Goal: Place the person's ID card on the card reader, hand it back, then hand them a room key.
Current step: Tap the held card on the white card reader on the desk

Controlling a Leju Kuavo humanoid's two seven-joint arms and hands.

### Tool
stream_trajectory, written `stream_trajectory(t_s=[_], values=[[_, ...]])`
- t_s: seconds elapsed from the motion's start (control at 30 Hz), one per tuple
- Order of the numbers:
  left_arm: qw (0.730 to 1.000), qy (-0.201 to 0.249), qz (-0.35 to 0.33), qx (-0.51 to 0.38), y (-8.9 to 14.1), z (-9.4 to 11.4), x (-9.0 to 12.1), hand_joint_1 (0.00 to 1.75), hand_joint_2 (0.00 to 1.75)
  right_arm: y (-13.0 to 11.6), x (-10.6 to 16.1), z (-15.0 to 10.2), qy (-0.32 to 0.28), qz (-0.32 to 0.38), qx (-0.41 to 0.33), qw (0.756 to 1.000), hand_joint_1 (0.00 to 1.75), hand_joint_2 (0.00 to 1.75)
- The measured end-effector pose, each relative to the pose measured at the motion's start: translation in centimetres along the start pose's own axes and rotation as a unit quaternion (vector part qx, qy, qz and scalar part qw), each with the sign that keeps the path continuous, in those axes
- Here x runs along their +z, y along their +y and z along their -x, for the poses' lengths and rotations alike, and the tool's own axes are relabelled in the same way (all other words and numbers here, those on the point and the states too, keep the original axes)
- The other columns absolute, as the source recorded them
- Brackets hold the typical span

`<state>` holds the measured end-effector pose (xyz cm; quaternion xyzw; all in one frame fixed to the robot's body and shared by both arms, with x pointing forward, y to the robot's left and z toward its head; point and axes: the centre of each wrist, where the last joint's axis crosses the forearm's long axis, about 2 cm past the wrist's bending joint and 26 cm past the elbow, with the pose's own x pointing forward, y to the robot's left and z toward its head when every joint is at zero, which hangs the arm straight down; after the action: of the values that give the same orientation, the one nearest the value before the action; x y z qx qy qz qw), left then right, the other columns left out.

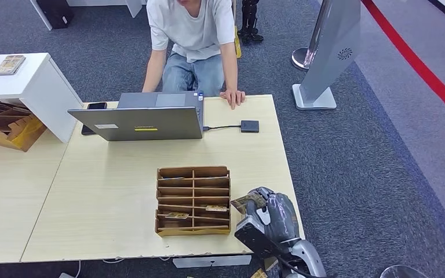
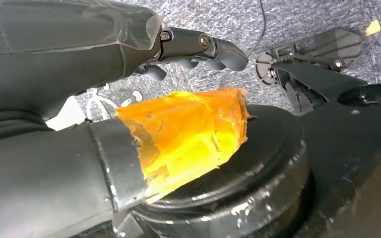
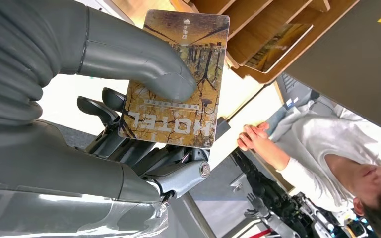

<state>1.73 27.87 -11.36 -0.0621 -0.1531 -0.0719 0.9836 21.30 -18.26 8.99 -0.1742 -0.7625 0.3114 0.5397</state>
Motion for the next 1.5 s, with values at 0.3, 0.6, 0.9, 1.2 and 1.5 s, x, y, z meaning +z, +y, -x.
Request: stream_trajectory(t_s=[0.3,0.6,0.9,1.2,1.5], values=[[1.000,0.007,0.013,0.013,0.5,0.5,0.2,0.00,0.00,0.1,-0.1,0.2,0.005,-0.008,-0.002,1.000,1.75,1.75],[0.996,0.023,0.069,0.057,3.2,5.2,2.1,0.00,0.00,0.1,-1.4,1.0,0.017,-0.030,-0.016,0.999,1.75,1.75],[0.994,0.049,0.065,0.076,4.1,7.3,3.2,0.00,0.00,0.5,-2.0,1.7,0.026,-0.047,-0.014,0.998,1.75,1.75],[0.992,0.055,0.060,0.096,3.9,7.8,3.4,0.00,0.00,0.7,-2.8,2.3,0.043,-0.068,-0.011,0.997,1.75,1.75],[0.991,0.055,0.056,0.108,3.8,8.1,3.5,0.00,0.00,0.7,-3.0,2.5,0.045,-0.065,-0.007,0.997,1.75,1.75]])
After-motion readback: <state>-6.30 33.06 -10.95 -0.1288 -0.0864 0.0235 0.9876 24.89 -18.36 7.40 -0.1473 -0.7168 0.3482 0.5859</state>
